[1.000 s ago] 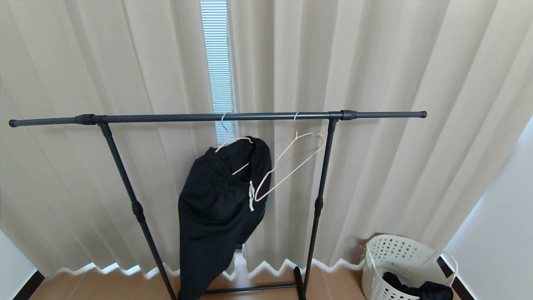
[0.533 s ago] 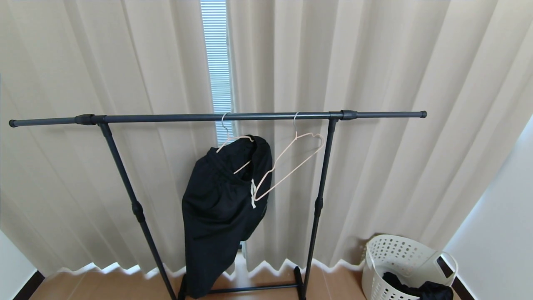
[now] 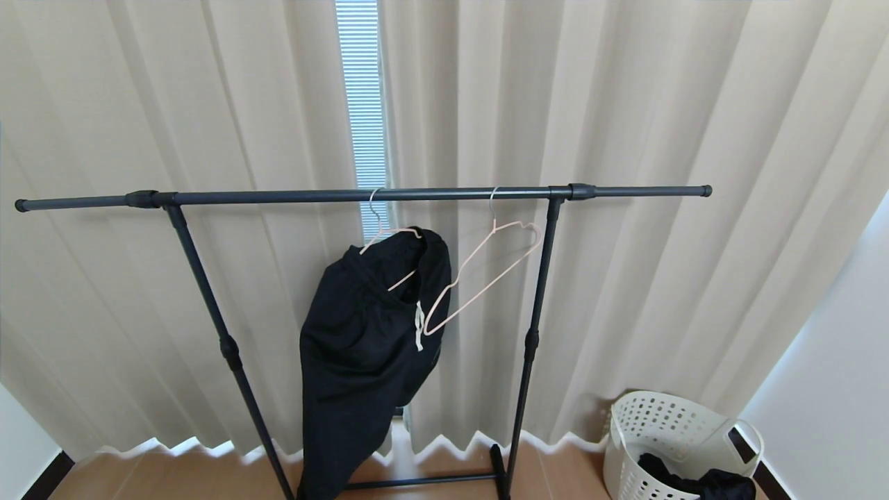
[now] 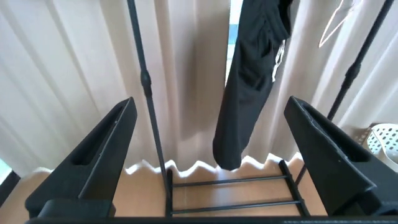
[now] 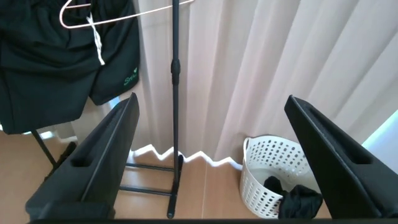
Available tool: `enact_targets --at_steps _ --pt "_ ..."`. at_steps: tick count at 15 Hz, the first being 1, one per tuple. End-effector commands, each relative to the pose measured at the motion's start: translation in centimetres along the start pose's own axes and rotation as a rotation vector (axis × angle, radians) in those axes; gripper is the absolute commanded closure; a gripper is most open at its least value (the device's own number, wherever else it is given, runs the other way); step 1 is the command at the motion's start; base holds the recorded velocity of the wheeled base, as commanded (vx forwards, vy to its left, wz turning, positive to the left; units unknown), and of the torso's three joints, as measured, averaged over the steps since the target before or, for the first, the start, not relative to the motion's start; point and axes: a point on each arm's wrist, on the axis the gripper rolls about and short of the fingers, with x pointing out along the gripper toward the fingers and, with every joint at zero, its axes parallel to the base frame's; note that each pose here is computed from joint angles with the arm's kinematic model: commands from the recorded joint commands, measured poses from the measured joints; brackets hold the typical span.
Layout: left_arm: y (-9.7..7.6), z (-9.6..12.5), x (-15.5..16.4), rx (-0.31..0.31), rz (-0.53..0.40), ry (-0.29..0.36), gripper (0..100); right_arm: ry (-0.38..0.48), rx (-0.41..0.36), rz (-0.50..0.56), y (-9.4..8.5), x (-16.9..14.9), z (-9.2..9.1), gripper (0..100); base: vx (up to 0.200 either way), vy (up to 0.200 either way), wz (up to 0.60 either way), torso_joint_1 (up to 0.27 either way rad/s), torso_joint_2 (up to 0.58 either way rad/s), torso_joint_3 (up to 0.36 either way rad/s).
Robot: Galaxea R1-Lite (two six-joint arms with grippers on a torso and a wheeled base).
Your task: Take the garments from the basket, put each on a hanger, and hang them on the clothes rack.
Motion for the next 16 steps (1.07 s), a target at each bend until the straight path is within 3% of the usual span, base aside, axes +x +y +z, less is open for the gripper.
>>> enact_targets --at_steps 1,3,4,5,7,9,10,16 --pt "-0.09 -0.01 -0.07 0.022 -0.039 -0.013 0 0.003 0.001 -0.004 0.0 0.04 0.04 0 0.0 0.0 0.0 0.0 0.0 0.0" --pt "-0.1 0.03 -0.07 0.042 -0.042 -0.016 0 -0.02 0.0 -0.082 0.08 0.02 0.33 0 0.0 0.0 0.0 0.0 0.0 0.0" --pt "-0.11 0.03 -0.07 0.042 -0.045 -0.017 0 -0.004 -0.041 -0.22 0.38 0.05 0.36 0 0.0 0.0 0.0 0.0 0.0 0.0" --pt "-0.11 0.03 -0.07 0.048 -0.045 -0.017 0 -0.029 -0.076 -0.199 0.7 -0.12 0.33 0 0.0 0.0 0.0 0.0 0.0 0.0" --pt "-0.11 0.03 -0.07 0.037 -0.044 -0.016 0 -0.117 -0.07 -0.102 0.9 -0.69 0.2 0 0.0 0.0 0.0 0.0 0.0 0.0" --pt "-0.11 0.01 -0.07 0.031 -0.045 -0.015 0 -0.122 -0.047 -0.085 0.92 -0.71 0.19 0 0.0 0.0 0.0 0.0 0.0 0.0" --pt "-0.11 0.01 -0.08 -0.007 -0.044 -0.016 0 -0.124 -0.029 -0.083 0.92 -0.72 0.18 0 0.0 0.0 0.0 0.0 0.0 0.0" --pt "-0.11 -0.01 -0.08 -0.006 -0.044 -0.014 0 -0.124 -0.038 -0.062 0.97 -0.72 0.18 0 0.0 0.0 0.0 -0.025 0.06 0.032"
